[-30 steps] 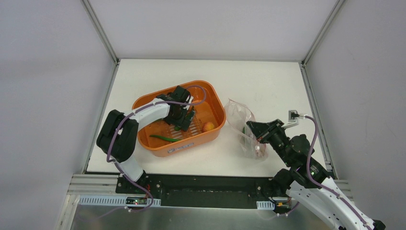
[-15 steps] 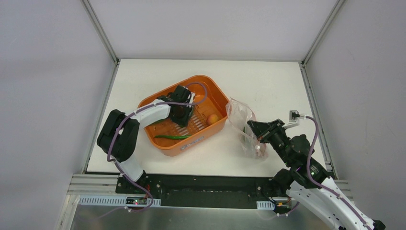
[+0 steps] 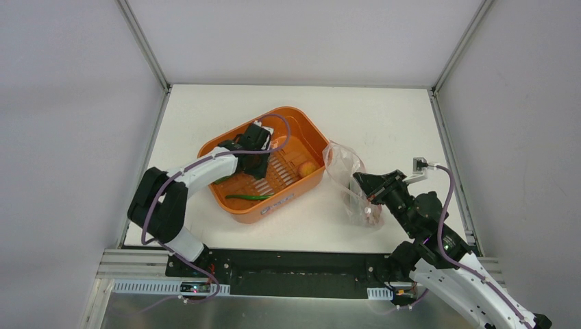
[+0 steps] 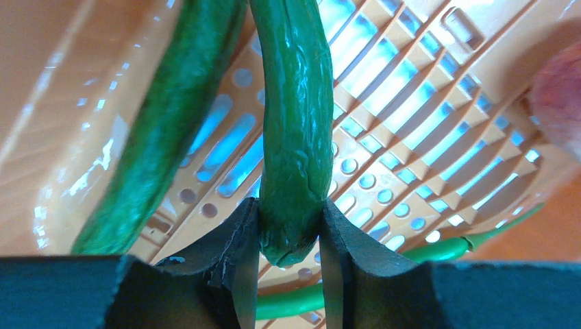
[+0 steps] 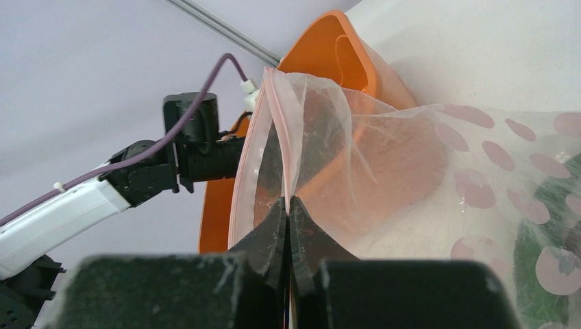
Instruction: Place the food in the zip-top bag and seal the zipper
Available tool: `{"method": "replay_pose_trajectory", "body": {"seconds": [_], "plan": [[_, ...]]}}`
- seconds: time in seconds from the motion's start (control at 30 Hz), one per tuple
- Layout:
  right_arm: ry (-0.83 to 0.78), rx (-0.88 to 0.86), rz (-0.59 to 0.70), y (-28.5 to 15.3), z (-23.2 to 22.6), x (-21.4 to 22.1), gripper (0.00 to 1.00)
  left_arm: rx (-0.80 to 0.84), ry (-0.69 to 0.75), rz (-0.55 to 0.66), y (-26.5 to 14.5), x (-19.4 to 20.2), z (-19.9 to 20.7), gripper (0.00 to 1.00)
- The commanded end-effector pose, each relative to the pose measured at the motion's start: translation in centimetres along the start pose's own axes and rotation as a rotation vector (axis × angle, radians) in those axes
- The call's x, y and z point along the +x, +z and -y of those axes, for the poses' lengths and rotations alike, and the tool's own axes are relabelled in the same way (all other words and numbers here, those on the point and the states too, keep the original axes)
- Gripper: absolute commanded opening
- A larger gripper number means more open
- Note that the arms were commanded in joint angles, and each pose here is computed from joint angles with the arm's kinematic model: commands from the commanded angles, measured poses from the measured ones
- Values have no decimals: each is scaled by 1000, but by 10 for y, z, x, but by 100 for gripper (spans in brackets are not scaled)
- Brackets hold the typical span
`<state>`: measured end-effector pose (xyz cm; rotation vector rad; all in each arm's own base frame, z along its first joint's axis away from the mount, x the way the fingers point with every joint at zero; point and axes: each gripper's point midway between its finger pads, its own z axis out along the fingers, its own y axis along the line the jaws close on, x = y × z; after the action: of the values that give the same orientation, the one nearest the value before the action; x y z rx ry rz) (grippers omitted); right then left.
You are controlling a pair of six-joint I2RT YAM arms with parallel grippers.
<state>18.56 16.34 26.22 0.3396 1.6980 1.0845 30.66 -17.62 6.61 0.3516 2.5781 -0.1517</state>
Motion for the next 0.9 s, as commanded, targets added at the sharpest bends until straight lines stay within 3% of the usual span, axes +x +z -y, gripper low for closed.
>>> {"method": "replay_pose_trajectory", "body": {"seconds": [0.0,0.43,0.67,0.87], "plan": [[18,-24,39,-1,-8,-10,0,-4,-12,124,-40,-27,0,4],[28,-29,26,0,-8,-7,0,109,-51,323,-101,-56,11,4],[27,-48,-13,4,-14,0,0,447,21,506,-157,-76,63,5],[22,-63,-28,6,-18,2,0,717,167,519,-204,-66,112,2]]}}
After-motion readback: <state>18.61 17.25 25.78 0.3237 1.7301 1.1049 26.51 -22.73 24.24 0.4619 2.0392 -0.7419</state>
